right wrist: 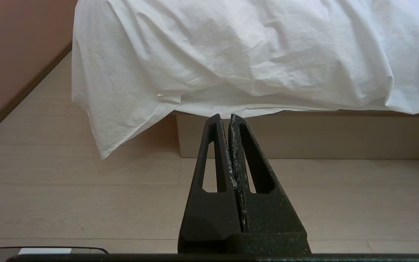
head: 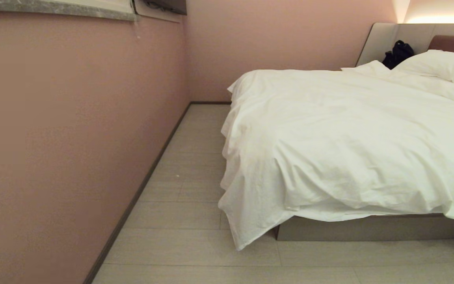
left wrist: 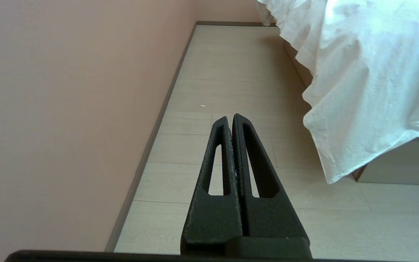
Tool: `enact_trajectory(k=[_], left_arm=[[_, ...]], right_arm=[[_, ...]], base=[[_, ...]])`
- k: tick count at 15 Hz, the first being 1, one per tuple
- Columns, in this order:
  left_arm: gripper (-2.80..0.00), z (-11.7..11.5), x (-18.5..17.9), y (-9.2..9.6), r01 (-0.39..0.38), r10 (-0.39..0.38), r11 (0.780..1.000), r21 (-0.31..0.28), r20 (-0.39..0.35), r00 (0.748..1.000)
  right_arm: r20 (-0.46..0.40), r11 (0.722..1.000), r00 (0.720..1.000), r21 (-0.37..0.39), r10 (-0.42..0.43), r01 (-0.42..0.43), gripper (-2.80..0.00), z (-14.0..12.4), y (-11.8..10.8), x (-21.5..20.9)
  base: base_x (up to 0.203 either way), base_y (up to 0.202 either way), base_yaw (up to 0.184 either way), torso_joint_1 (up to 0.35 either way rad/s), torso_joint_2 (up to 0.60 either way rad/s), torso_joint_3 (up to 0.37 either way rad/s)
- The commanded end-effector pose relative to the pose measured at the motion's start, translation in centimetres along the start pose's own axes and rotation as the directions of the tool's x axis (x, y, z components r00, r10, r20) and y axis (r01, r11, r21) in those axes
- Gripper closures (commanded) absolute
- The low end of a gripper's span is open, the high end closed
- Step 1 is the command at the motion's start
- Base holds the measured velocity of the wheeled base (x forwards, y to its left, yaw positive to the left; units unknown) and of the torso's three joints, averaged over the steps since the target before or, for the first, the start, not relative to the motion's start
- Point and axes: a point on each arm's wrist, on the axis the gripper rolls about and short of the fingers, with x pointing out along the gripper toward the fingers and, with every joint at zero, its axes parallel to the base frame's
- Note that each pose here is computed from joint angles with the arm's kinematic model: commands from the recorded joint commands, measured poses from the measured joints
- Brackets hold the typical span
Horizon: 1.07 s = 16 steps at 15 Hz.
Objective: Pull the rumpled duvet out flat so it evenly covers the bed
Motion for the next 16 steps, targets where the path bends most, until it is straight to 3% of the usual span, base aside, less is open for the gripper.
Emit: enact_trajectory(k=[1,16], left_arm=[[0.0,0.01,0.0,0.0,-0.001,0.001,1.0,-0.001,0.001,1.0],[0.0,0.01,0.0,0.0,-0.001,0.001,1.0,-0.001,0.001,1.0]], right_arm=[[0.001,1.0,1.0,-0.001,0.0,0.0,0.0,0.01,0.0,0.0],[0.0,1.0,1.0,0.005,0.0,0.0,0.0,0.0,0.0,0.0]], base=[[0.0,0.0,0.0,0.0,0.0,0.0],[0.0,0.0,0.0,0.0,0.0,0.0]])
